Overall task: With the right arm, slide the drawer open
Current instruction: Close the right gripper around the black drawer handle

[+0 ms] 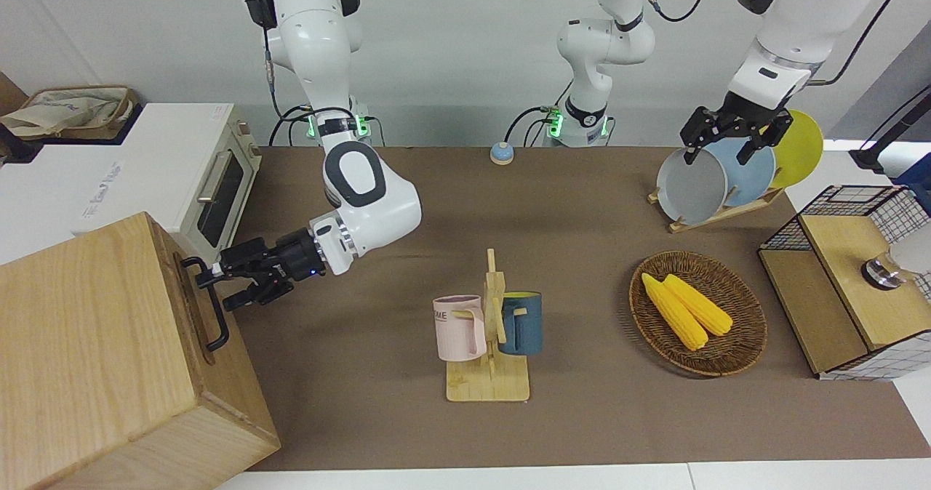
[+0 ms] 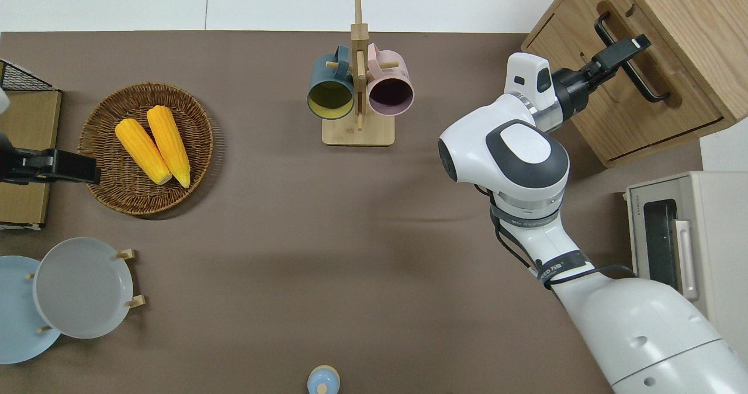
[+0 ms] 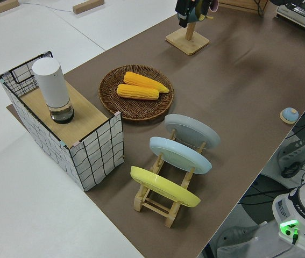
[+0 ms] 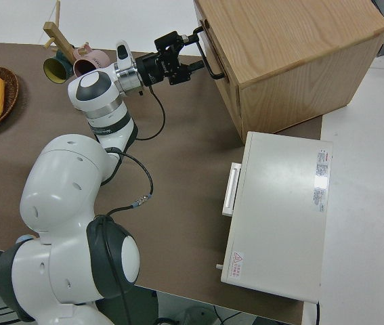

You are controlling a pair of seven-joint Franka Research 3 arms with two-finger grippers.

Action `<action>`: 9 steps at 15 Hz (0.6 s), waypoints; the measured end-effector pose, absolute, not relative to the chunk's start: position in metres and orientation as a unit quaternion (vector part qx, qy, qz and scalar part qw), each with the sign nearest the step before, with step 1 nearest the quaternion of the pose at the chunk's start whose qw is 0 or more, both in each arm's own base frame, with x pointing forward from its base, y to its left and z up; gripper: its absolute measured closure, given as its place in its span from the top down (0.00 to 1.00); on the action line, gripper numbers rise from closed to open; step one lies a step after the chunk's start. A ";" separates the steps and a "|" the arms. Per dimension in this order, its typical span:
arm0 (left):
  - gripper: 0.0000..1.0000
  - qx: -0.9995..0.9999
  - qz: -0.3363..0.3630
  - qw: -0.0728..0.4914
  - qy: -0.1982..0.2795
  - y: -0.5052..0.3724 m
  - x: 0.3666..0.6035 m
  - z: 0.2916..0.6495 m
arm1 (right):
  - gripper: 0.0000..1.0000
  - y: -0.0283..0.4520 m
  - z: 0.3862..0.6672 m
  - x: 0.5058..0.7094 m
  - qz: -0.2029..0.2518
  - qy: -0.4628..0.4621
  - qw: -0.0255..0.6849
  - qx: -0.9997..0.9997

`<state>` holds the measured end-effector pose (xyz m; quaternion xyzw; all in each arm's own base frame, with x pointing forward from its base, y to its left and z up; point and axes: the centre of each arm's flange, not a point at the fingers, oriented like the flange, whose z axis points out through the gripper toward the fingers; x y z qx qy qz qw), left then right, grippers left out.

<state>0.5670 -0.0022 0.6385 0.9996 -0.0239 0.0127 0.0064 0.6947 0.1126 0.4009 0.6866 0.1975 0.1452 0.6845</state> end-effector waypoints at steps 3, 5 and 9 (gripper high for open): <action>1.00 1.000 0.013 0.006 -0.024 -0.002 0.567 0.639 | 0.98 0.105 0.400 0.697 0.149 0.198 0.680 0.690; 1.00 1.000 0.013 0.006 -0.024 -0.002 0.567 0.639 | 0.98 0.105 0.400 0.698 0.151 0.198 0.680 0.690; 0.99 1.000 0.013 0.006 -0.024 -0.002 0.567 0.639 | 0.95 0.106 0.400 0.698 0.152 0.199 0.680 0.690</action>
